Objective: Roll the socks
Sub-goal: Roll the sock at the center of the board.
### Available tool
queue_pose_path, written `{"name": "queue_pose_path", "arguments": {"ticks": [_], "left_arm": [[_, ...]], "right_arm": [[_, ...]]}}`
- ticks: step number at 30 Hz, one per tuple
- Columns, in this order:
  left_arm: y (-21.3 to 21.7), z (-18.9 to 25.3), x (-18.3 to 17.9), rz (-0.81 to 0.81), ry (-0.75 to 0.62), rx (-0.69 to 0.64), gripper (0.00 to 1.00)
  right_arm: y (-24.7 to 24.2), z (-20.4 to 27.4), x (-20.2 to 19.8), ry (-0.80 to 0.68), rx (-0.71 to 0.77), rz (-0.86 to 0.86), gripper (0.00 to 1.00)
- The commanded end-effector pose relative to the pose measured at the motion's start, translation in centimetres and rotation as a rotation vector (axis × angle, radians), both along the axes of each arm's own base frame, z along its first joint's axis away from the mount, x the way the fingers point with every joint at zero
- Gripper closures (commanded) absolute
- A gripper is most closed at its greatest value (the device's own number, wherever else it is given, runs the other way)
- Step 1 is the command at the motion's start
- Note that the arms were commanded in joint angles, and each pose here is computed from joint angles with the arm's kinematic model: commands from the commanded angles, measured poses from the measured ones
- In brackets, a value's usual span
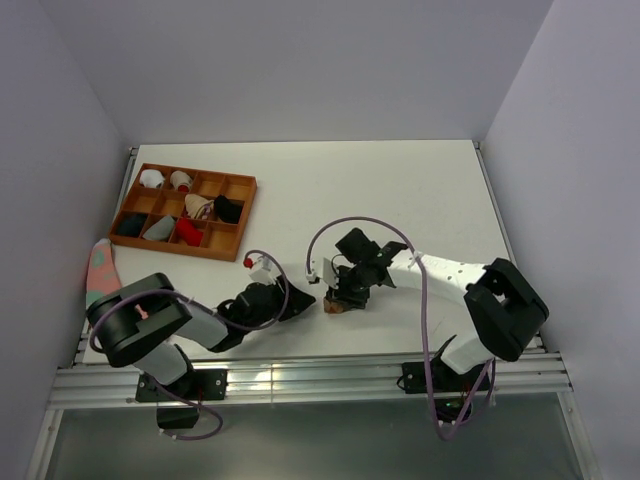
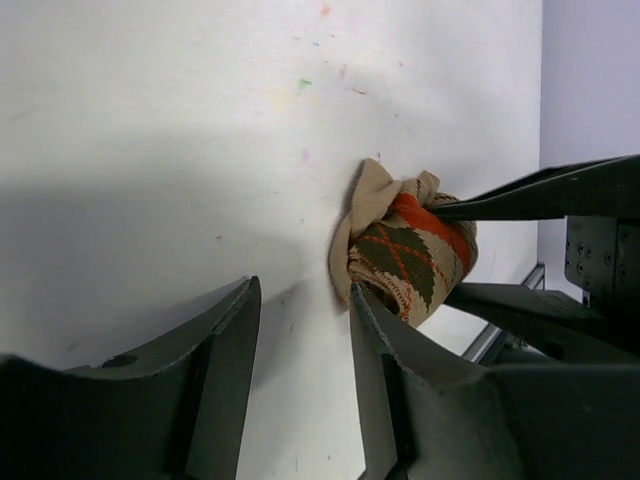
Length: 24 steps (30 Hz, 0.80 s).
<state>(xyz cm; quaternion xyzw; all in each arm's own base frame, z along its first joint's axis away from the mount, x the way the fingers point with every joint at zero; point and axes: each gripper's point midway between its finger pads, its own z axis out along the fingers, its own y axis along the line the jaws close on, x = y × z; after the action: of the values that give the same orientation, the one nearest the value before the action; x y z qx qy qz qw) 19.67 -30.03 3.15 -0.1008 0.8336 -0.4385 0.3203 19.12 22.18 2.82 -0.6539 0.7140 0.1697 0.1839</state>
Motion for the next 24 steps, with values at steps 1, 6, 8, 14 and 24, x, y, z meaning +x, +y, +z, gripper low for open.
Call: {"name": "queue_pose_path", "arguments": {"ticks": [1, 6, 8, 14, 24], "left_arm": [[2.3, -1.6, -0.7, 0.132, 0.086, 0.061, 0.52], [0.9, 0.3, -2.3, 0.204, 0.090, 0.002, 0.52], [-0.2, 1.3, -2.9, 0.225, 0.092, -0.047, 0.52], [-1.6, 2.1, -4.4, 0.335, 0.093, -0.096, 0.52], [-1.5, 3.1, -3.4, 0.461, 0.060, -0.238, 0.48]], "right_arm": [[-1.8, -2.3, -2.2, 0.125, -0.112, -0.039, 0.86], [-0.6, -2.0, -2.0, 0.181, -0.100, -0.071, 0.88], [-0.2, -2.0, -1.9, 0.198, -0.096, -0.083, 0.88], [0.4, -1.7, -1.9, 0.230, -0.088, -0.113, 0.89], [0.8, -1.5, -2.5, 0.282, -0.079, -0.130, 0.90]]}}
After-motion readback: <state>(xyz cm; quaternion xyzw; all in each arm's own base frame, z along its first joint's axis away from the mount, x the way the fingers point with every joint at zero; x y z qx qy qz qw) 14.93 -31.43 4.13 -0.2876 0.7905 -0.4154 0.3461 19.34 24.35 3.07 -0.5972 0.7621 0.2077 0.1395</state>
